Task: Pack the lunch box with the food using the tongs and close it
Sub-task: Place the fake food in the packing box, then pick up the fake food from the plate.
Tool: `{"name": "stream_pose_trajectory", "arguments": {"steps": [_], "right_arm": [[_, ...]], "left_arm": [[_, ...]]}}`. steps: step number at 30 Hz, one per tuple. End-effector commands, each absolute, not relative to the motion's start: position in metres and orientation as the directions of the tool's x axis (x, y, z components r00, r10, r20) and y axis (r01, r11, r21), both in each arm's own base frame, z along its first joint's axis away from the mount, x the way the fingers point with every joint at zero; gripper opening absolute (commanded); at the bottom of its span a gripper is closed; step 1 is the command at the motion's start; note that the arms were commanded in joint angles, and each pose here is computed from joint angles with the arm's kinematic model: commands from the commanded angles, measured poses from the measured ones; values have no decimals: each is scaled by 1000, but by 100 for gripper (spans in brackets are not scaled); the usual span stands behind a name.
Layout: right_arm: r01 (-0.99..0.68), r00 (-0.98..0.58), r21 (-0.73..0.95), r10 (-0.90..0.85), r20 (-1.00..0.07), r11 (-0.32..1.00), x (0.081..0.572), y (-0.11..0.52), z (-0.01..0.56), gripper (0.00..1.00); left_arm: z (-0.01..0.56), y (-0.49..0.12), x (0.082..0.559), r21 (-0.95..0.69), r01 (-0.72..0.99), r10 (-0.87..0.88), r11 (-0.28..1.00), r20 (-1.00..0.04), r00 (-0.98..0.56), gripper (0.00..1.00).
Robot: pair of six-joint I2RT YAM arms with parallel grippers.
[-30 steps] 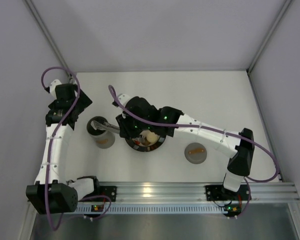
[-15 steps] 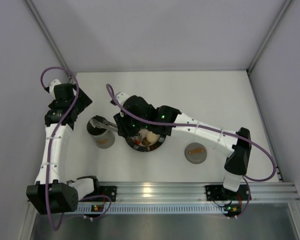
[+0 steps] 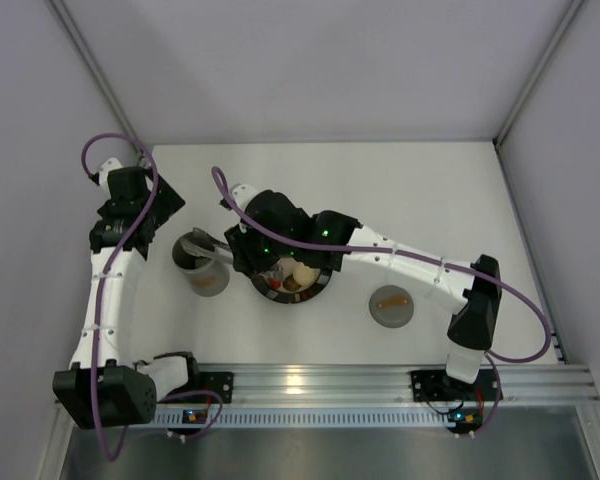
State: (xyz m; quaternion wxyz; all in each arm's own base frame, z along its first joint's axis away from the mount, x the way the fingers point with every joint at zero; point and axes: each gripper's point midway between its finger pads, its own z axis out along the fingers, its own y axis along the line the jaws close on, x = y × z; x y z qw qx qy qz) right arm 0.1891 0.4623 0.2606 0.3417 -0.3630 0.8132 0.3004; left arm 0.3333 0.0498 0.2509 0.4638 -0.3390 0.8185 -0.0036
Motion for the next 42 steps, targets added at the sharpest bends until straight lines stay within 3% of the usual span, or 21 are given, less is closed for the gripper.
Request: {"name": "stream_pose_trajectory", "arguments": {"steps": [1, 16, 26, 35, 42], "right_arm": [[-815, -458, 249, -318, -831, 523, 187, 478, 293, 40], [-811, -436, 238, -281, -855, 535, 189, 466, 315, 40], [-734, -443, 211, -220, -869, 646, 209, 411, 326, 40], [-546, -543, 182, -181, -820, 818, 247, 333, 269, 41], [-492, -618, 159, -215, -756, 856, 234, 306, 218, 41]], "left_arm": [[266, 51, 338, -353, -523, -551, 776, -783, -289, 99], [261, 50, 340, -349, -522, -550, 778, -780, -299, 99], [254, 49, 341, -347, -517, -550, 782, -774, -314, 99], [252, 43, 341, -358, -497, -554, 791, -763, -332, 99], [248, 40, 341, -366, -486, -559, 794, -755, -344, 99]]}}
